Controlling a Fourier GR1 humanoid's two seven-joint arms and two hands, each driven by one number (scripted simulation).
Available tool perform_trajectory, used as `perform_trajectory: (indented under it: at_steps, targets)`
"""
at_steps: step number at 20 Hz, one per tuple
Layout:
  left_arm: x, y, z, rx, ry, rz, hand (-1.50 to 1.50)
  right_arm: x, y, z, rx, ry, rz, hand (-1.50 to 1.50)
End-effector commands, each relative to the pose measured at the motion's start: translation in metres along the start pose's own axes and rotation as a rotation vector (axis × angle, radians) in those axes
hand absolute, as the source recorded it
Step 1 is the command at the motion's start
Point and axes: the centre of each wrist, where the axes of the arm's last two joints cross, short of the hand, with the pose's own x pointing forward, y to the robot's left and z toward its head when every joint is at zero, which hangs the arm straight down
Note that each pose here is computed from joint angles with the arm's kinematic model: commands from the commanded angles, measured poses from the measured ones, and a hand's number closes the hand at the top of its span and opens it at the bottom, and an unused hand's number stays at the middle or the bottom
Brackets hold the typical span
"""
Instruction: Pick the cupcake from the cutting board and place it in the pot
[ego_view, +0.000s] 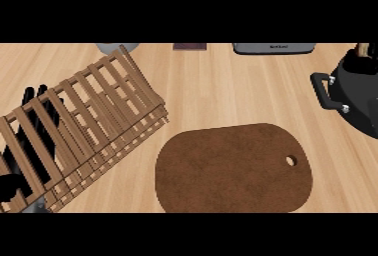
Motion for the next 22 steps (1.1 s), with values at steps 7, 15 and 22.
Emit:
perform_trajectory:
  at_steps: [7,15,22]
  targets:
    - [-0.042,-0.035,0.029,-0.075,0.111,0.033,0.00,-0.111,0.012,-0.029,0.118,0.068,-0.024,1.50]
    - [-0.037,-0.039,0.013,-0.096,0.108,0.029,0.00,-0.157,0.052,-0.021,0.289,0.164,0.027,1.50]
    - [-0.035,-0.033,0.016,-0.099,0.123,0.036,0.00,-0.186,0.058,-0.021,0.459,0.293,-0.049,-1.50]
